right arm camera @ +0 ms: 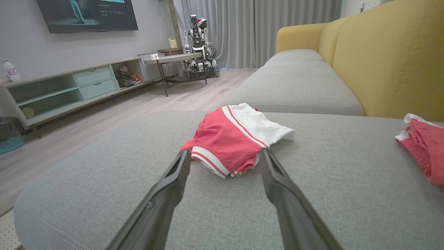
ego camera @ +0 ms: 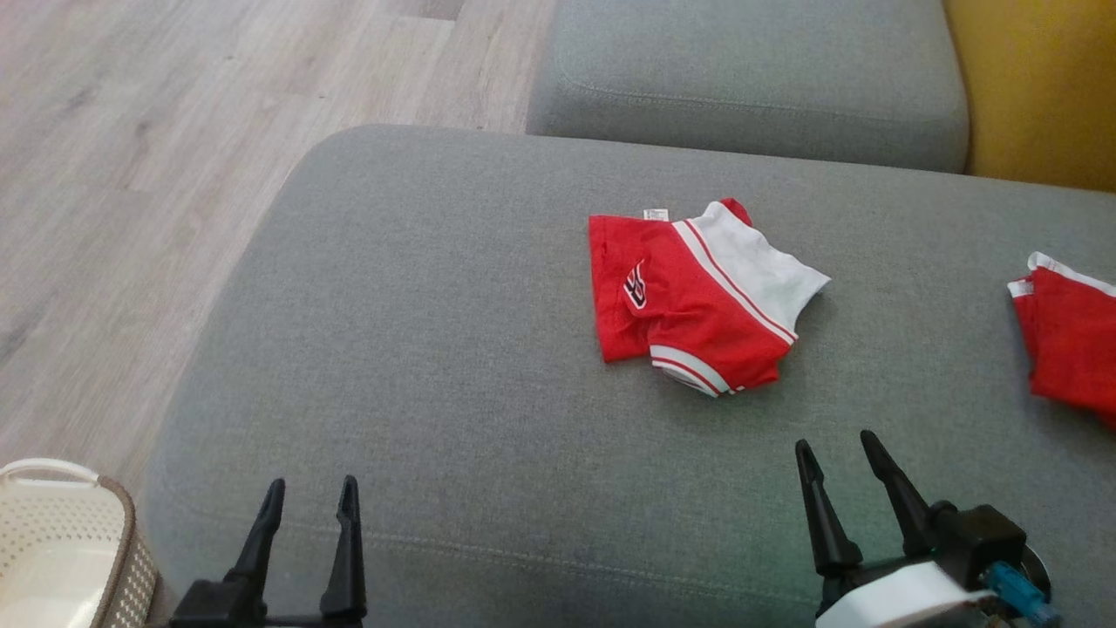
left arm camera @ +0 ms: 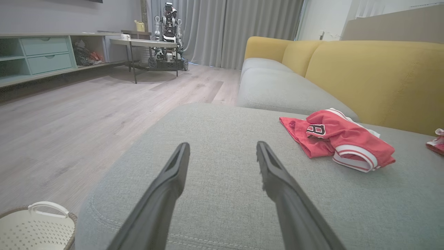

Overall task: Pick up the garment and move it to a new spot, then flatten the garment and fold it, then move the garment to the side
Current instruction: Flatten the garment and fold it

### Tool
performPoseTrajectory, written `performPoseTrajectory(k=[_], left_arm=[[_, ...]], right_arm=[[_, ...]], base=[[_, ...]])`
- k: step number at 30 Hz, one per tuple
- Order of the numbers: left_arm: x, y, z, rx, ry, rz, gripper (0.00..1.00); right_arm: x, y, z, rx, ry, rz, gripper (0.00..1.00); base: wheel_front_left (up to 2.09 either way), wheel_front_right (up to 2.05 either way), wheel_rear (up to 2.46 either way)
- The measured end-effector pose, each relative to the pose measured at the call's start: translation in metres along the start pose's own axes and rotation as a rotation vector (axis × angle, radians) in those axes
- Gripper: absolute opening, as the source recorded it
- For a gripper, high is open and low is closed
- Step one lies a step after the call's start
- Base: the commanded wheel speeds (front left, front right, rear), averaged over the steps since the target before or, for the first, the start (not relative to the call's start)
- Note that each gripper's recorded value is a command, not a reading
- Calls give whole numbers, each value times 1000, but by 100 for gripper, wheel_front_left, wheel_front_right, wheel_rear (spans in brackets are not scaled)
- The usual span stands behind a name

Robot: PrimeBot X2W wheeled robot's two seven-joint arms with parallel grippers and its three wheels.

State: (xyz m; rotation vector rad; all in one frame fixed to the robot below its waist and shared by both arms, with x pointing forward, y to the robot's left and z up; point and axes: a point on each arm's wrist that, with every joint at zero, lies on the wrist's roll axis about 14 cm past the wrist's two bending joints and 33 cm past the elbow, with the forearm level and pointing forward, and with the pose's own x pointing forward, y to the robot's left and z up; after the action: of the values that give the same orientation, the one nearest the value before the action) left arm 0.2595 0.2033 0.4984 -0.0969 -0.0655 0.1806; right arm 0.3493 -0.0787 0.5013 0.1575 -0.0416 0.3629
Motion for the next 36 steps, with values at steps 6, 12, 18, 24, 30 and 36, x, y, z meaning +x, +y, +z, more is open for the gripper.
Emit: performPoseTrajectory(k=[6,12,18,24,30,36], left_arm=[[0,-1,-1,0,6,0,100],[-1,-15,-16,-34,57,-58,100],[0,-79,-62,-171,228,-296,100],[43,-153,-58,-199,241,-550,100],[55,-206,-93,-199,416,-719,100],[77,-243,-111,-210,507,-796,100]], right_arm=[[1,-6,0,-8,2,-15,100],[-2,-12,1,-3,-2,-36,100],[-5,-31,10,-10,-33,-95,100],[0,-52,16,-5,-57,-156,100],[-4,-77,8,1,-33,-232,100],[3,-100,13,-11,-53,-290,100]], base=[[0,0,0],[0,0,0],[0,0,0],[0,0,0],[0,0,0],[0,0,0]])
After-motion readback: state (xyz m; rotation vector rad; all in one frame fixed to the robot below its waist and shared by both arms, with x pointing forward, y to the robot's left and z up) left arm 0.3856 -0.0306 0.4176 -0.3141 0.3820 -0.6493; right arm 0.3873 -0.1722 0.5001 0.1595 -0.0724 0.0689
